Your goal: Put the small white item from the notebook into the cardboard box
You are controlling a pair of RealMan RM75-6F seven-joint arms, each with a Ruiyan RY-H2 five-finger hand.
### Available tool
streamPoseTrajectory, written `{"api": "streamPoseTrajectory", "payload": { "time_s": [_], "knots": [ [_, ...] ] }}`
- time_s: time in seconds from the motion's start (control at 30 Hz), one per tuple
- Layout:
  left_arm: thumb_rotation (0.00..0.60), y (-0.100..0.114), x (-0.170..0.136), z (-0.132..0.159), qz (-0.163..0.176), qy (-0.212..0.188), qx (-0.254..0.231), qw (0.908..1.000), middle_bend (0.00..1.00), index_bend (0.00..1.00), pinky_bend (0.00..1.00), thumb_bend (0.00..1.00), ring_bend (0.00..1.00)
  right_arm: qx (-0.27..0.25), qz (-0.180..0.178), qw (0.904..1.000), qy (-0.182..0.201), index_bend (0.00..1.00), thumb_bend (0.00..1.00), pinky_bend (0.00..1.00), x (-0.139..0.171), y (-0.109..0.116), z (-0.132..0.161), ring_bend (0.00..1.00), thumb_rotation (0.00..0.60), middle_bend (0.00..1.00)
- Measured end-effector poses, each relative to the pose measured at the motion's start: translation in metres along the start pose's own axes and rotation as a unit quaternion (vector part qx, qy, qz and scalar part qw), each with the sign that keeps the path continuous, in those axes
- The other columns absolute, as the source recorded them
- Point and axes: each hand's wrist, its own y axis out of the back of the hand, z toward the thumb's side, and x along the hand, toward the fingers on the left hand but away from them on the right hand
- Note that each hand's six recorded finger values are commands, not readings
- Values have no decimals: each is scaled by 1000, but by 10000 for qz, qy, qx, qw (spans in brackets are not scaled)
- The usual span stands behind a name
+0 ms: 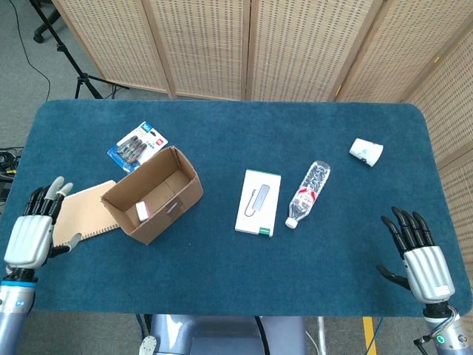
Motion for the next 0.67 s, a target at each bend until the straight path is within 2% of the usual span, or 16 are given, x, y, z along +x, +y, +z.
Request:
{"api": "streamPoseTrajectory", "payload": {
  "time_s": [0.23,0.4,0.67],
  "knots": [
    [600,-14,-13,-22,167,142,209,9995,0,81,0,246,0,-21,6,10000,3,79,131,0,-1,0,0,0,600,0],
    [600,-15,-16,-19,343,47,205,9992,0,81,0,247,0,-23,29,10000,25,79,131,0,-1,-1,1,0,600,0],
    [600,-19,-19,-15,382,-60,209,9990,0,81,0,246,0,-11,71,10000,45,79,131,0,0,-3,2,0,600,0]
  ]
}}
